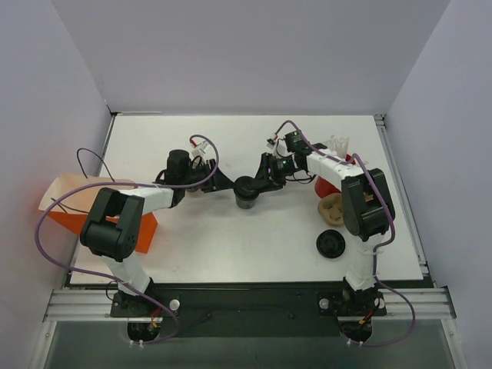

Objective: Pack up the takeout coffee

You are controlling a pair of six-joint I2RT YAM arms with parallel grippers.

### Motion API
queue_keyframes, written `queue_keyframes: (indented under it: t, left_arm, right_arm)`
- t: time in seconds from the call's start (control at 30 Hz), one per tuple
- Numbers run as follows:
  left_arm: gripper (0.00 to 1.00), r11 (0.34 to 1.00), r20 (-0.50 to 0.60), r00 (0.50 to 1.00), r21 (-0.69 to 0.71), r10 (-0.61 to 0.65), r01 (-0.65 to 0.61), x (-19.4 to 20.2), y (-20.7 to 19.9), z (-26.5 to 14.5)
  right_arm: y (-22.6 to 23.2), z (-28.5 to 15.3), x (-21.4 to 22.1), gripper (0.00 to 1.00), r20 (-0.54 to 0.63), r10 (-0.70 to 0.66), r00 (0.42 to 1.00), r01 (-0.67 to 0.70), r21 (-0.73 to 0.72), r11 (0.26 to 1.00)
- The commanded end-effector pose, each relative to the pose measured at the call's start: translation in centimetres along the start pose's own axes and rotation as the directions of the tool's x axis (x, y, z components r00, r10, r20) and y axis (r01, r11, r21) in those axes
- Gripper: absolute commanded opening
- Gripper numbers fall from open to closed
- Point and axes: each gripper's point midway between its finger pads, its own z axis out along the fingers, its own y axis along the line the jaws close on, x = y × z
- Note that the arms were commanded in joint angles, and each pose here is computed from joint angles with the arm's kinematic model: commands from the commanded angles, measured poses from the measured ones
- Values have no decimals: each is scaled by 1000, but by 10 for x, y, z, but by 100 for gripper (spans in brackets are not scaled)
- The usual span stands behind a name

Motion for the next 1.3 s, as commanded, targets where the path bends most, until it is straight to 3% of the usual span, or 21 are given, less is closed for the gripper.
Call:
queue_keyframes:
  t: [0.0,0.23,0.53,0.73,1.07,1.27]
  left_arm:
    - [44,999,14,999,-8,50,-49,3,1,15]
    - [41,991,-72,997,-133,-11,1,53,25,26]
    - [39,948,-100,991,-315,-86,51,93,60,19]
    - [39,922,-121,987,-382,-109,55,119,54,10]
    - [41,973,-59,998,-232,-29,14,64,-20,-8]
    - [45,977,-28,999,-210,-25,19,30,-24,-21]
  right_arm:
    - [-30,19,18,27,-62,25,998,-19,100,995]
    - [-36,21,23,27,-67,35,997,-27,122,992]
    - [-46,17,20,26,-51,30,998,-21,172,985]
    - [-35,18,11,27,-82,-52,995,64,142,988]
    - [-15,24,11,28,-180,-177,968,190,58,980]
    - [-9,30,15,28,-223,-213,951,234,72,970]
